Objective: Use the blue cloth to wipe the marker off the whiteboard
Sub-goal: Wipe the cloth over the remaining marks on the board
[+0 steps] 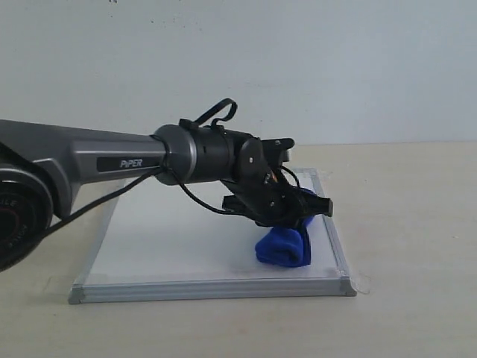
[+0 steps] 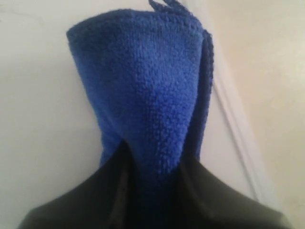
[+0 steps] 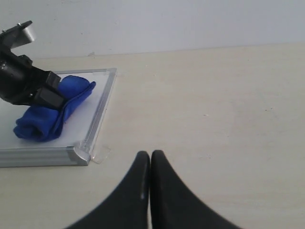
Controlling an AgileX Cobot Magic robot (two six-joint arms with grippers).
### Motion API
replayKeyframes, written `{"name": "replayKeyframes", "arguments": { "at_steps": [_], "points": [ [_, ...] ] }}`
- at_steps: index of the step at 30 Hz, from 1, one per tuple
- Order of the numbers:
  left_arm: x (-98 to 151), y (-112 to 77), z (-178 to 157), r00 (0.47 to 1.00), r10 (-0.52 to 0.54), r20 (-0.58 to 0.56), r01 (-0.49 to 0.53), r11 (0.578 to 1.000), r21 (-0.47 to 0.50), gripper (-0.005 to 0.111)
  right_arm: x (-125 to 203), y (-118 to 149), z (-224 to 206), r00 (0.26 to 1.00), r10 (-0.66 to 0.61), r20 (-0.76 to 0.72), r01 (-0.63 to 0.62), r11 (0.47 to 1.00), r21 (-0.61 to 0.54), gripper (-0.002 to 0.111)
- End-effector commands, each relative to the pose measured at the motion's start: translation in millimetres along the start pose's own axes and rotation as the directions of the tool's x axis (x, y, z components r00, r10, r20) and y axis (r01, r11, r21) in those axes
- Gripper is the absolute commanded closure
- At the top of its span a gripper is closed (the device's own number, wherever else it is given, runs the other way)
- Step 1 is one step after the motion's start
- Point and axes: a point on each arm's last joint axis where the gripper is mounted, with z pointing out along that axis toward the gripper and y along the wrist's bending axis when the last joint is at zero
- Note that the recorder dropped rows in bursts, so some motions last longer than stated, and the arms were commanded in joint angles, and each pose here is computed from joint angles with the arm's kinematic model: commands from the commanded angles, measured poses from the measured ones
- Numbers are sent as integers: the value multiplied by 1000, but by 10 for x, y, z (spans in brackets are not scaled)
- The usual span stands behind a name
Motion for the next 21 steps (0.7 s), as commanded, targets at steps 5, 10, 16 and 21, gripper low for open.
{"name": "replayKeyframes", "arguments": {
  "at_steps": [5, 10, 16, 21],
  "points": [
    [218, -301, 141, 992, 103, -74, -99, 994, 50, 103, -11, 0, -4, 1000, 2, 13, -2, 1000, 1, 108],
    [85, 197, 95, 991, 47, -128, -57, 996, -73, 103, -11, 0, -4, 1000, 2, 13, -2, 1000, 1, 108],
    [-68, 919, -28, 982, -110, -155, 72, 969, -236, 103, -11, 0, -4, 1000, 2, 13, -2, 1000, 1, 108],
    [-92, 986, -39, 973, -185, -138, 151, 963, -225, 103, -11, 0, -4, 1000, 2, 13, -2, 1000, 1, 108]
  ]
}}
